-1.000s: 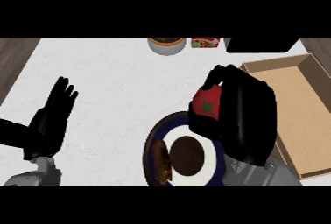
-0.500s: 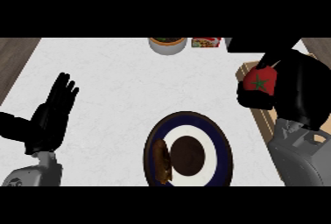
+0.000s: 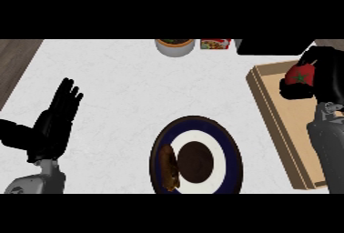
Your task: Pick the tomato from the plate and place it in the cardboard box
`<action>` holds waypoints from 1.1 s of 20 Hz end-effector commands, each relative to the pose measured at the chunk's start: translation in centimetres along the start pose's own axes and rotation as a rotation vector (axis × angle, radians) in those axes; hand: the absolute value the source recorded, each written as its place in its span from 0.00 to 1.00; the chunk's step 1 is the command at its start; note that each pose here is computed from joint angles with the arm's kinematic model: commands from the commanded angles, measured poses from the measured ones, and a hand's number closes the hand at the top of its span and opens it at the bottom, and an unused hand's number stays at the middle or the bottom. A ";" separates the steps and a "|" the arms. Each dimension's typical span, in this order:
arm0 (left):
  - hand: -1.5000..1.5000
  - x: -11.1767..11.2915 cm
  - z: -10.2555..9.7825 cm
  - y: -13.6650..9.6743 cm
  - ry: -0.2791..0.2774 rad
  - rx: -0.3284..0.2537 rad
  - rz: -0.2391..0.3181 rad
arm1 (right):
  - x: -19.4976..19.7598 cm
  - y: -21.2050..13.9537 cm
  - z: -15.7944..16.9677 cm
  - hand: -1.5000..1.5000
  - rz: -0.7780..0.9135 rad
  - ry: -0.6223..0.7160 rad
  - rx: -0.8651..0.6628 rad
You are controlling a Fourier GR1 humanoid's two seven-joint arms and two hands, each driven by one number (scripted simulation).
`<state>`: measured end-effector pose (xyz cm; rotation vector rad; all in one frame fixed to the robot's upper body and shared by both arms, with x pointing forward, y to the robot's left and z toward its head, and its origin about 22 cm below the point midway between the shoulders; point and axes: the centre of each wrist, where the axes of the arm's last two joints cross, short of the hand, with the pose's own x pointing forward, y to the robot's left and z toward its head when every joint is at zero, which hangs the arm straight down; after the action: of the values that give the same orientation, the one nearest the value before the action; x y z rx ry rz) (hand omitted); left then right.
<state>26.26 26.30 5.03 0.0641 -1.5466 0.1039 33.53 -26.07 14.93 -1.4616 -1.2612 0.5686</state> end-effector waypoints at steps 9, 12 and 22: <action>0.50 -0.5 0.1 -0.2 -0.001 0.006 0.006 | -8.7 4.8 -3.5 0.00 0.206 0.130 0.454; 0.50 -1.3 0.5 -0.3 -0.006 -0.003 0.001 | -9.3 7.2 -4.5 0.00 0.123 0.102 0.334; 0.50 -0.7 -0.3 0.3 0.005 0.014 0.005 | -6.3 3.8 -5.3 0.00 -0.358 -0.007 -0.088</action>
<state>26.51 25.68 5.40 0.0682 -1.5466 0.1090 36.67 -34.06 10.54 -1.3211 -1.4114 0.4424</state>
